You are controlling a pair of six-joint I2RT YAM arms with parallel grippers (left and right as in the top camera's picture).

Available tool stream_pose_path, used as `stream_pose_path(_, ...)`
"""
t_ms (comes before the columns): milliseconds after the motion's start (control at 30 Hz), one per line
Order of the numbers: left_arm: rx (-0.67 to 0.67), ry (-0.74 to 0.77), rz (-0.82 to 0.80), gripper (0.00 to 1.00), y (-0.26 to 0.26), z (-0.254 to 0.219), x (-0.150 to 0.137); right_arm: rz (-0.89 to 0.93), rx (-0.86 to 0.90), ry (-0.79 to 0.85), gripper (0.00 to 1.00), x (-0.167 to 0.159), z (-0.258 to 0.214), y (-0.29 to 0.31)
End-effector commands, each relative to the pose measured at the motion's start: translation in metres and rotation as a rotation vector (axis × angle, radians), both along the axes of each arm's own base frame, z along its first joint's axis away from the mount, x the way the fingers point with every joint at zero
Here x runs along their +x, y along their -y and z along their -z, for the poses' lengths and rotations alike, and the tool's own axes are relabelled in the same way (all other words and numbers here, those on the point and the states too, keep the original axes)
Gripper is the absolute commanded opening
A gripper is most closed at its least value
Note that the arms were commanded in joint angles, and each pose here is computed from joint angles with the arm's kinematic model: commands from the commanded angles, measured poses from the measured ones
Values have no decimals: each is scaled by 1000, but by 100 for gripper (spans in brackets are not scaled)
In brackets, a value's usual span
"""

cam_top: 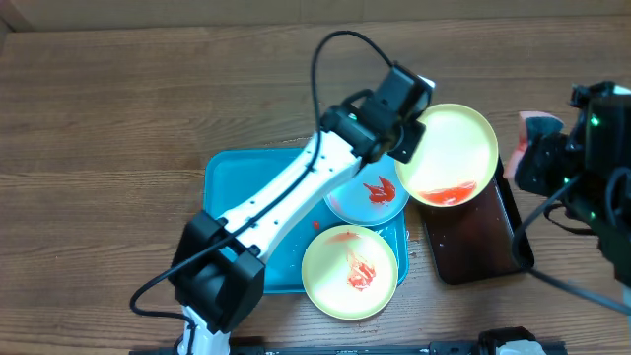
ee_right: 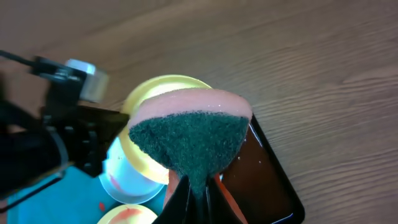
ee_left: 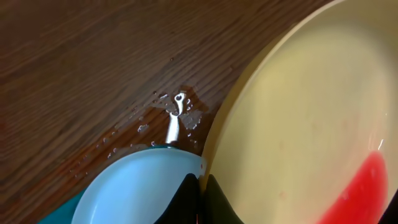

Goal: Clean dirty plates on tray and stack at the side

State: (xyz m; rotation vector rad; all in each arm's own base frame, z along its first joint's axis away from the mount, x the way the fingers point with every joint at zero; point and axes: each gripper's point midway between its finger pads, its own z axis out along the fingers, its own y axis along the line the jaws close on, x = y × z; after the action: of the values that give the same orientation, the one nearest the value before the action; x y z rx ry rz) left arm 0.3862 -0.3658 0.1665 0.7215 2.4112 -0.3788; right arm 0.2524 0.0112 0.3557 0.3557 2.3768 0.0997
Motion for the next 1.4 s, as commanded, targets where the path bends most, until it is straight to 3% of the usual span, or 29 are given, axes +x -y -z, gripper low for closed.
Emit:
stream_pose_path(0, 91, 163, 20, 4, 8, -17, 11, -9, 27, 51, 4, -9, -12, -2)
stream_pose_path(533, 406, 603, 83, 4, 41, -63, -8, -12, 38, 80, 4, -17, -19, -2)
stream_pose_path(1367, 493, 711, 77, 5, 38, -82, 1, -14, 45, 81, 4, -18, -19, -3)
